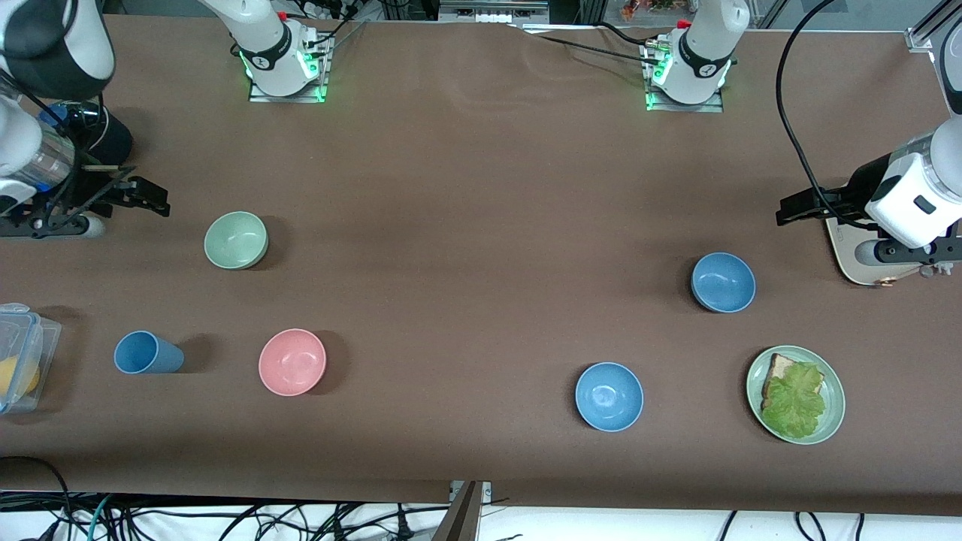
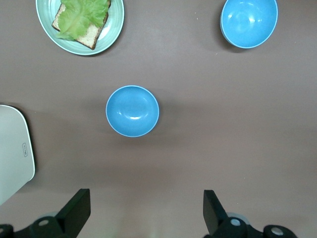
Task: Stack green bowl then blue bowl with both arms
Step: 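Reach the right gripper to the pale green bowl and grasp its rim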
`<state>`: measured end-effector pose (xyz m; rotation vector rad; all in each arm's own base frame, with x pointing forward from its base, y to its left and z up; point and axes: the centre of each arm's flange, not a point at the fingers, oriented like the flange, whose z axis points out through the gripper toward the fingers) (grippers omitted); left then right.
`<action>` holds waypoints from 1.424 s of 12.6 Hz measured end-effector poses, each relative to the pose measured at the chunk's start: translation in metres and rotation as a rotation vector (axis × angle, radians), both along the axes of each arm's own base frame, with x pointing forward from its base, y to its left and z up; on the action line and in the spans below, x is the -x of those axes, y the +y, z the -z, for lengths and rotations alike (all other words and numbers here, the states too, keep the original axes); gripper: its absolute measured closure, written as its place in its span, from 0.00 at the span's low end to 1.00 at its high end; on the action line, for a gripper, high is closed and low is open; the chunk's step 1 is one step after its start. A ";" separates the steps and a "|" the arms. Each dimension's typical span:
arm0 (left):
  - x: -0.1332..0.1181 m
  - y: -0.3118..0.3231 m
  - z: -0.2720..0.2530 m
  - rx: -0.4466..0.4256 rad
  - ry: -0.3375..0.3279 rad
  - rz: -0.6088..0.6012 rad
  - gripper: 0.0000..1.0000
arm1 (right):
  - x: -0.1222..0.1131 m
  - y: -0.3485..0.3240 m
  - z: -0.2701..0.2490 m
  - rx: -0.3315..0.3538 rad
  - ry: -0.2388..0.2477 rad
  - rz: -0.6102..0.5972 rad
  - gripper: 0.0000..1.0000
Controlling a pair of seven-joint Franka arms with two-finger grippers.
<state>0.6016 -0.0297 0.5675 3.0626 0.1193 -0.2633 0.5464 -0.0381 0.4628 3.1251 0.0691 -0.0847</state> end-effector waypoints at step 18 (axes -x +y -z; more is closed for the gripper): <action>0.000 0.000 0.000 0.000 0.000 0.000 0.00 | 0.058 -0.041 0.237 0.053 -0.066 0.006 0.07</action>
